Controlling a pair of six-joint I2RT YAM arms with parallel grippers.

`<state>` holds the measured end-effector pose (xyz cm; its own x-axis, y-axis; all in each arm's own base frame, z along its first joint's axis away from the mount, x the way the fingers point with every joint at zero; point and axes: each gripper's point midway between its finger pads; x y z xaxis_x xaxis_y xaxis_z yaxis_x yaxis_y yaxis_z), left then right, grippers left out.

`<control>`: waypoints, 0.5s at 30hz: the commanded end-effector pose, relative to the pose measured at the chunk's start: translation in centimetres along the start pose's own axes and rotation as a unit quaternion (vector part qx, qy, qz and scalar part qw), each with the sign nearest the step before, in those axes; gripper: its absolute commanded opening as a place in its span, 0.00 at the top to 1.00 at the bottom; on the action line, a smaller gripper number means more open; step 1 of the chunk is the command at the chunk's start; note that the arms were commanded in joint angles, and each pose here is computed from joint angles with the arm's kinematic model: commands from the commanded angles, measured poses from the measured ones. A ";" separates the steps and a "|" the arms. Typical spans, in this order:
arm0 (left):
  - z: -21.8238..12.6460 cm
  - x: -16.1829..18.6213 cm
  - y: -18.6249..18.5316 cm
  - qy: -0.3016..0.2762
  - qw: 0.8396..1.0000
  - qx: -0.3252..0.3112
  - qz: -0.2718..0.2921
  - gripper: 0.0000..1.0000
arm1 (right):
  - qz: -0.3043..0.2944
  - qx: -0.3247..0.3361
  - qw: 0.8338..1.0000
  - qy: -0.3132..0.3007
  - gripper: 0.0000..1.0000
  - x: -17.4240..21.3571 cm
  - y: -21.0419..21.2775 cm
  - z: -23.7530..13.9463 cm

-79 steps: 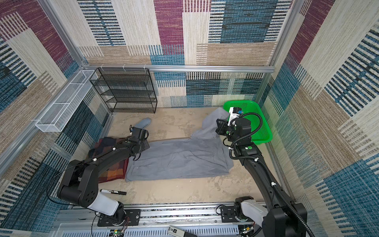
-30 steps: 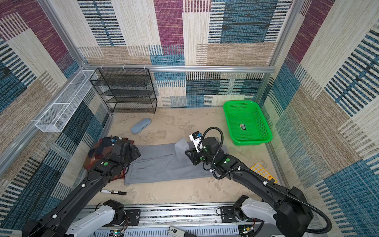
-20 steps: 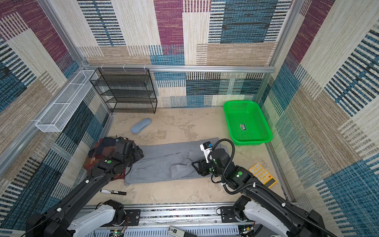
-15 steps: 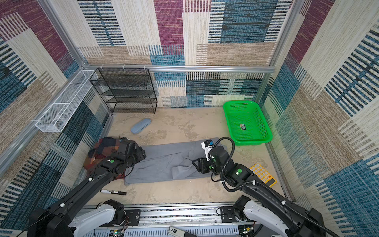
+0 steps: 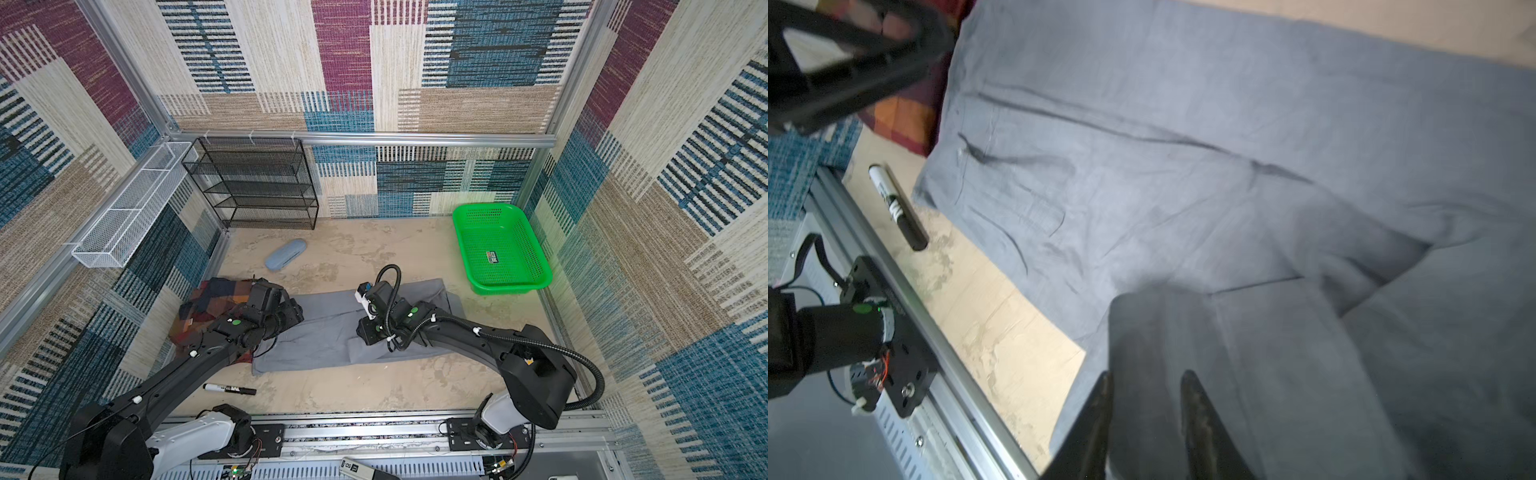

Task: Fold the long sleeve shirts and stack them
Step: 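Press and smooth the folded grey shirt with the right gripper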

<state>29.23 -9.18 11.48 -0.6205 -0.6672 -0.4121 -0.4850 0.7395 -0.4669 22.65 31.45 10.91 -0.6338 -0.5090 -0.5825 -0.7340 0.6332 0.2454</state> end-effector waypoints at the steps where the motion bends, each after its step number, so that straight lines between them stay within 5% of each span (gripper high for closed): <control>1: 0.0 0.0 -0.6 0.003 1.000 0.008 0.012 0.29 | 0.016 0.023 1.000 0.015 0.80 2.2 -0.8 -0.4; 10: 0.9 0.9 -1.3 0.026 0.999 0.019 0.011 0.29 | 0.109 0.021 0.993 0.039 0.87 10.1 -0.8 -4.7; 15: 1.1 1.2 -1.9 0.030 0.999 0.022 0.019 0.29 | 0.149 0.033 0.988 -0.002 0.66 9.1 -0.8 -8.0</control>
<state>29.51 -10.92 10.49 -0.6692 -0.6448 -0.3693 -0.4645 0.7509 -0.4694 15.48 22.38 10.78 -0.7828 -0.3600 -0.5076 -0.5652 0.7526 0.3379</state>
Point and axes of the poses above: each gripper's point midway between its finger pads, its own z axis out along the fingers, its own y axis along the line the jaws close on, x = y × z, and after that the axes turned 15 degrees about -z, right-handed
